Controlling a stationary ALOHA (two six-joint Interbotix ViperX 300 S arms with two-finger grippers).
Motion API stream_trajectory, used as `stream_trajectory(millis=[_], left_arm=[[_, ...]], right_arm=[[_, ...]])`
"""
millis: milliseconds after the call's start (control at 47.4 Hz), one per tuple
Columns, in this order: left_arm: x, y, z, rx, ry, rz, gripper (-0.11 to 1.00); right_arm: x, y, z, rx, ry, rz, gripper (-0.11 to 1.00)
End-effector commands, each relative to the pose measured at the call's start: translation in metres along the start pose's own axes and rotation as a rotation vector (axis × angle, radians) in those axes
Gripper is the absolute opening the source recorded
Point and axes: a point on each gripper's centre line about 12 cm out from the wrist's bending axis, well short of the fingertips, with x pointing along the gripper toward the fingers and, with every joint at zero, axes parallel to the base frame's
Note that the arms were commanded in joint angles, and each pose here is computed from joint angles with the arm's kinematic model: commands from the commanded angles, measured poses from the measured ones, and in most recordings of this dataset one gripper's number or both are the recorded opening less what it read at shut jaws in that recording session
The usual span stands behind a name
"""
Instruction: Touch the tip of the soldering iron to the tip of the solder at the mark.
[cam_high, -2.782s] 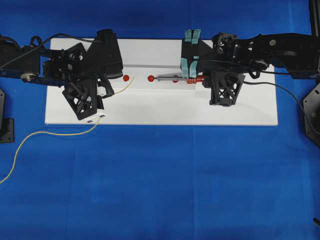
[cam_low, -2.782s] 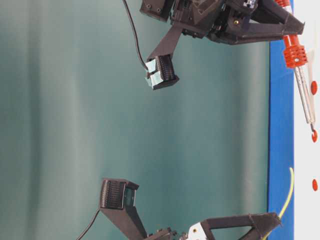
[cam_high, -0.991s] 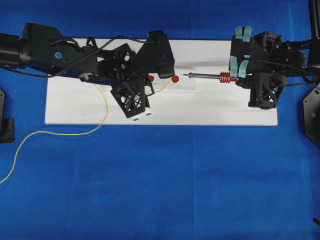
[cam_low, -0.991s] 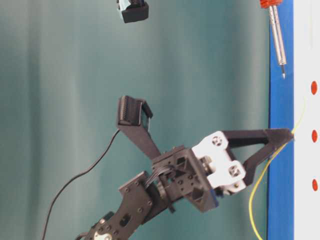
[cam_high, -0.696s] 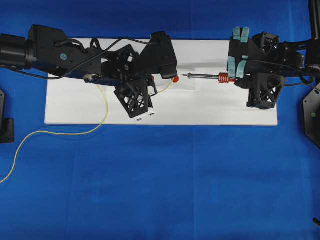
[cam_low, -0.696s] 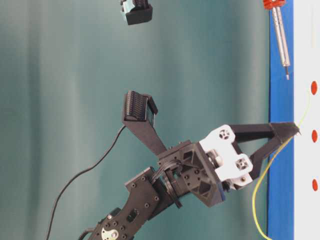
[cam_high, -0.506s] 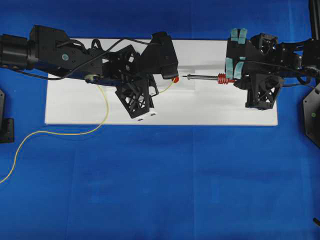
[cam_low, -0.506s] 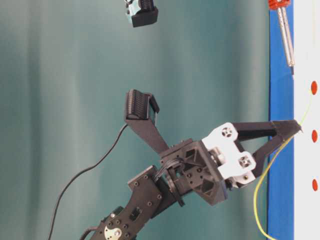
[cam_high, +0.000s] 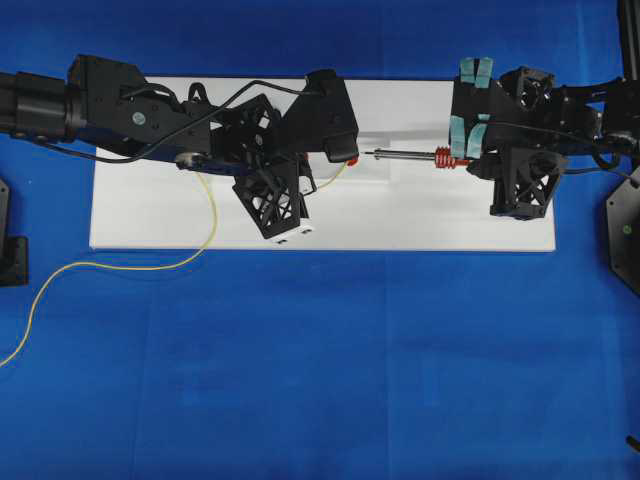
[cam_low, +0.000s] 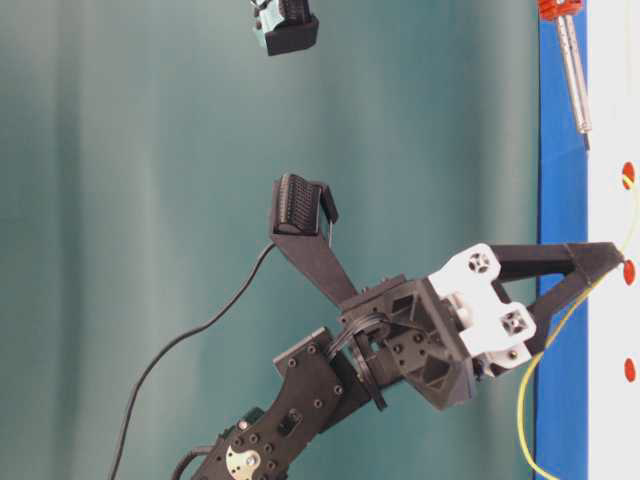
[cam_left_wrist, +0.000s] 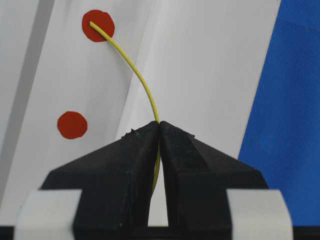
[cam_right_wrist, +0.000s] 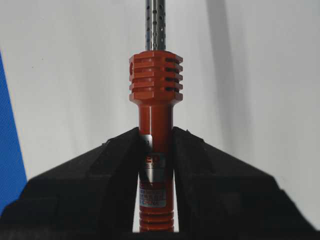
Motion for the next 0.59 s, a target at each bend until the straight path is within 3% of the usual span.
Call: stream_trajectory(millis=[0,569], left_arm=[[-0.008,-0.004,0.013,0.002,-0.040,-0.009,0.01],[-0.008,-0.005,0.010,0.007,-0.034,-0.011,0.01]], right_arm=[[-0.004,0.001,0.011,-0.001,-0.034,0.001,0.06],[0.018,0.001,0.020,-0.001,0.041,-0.001,0.06]])
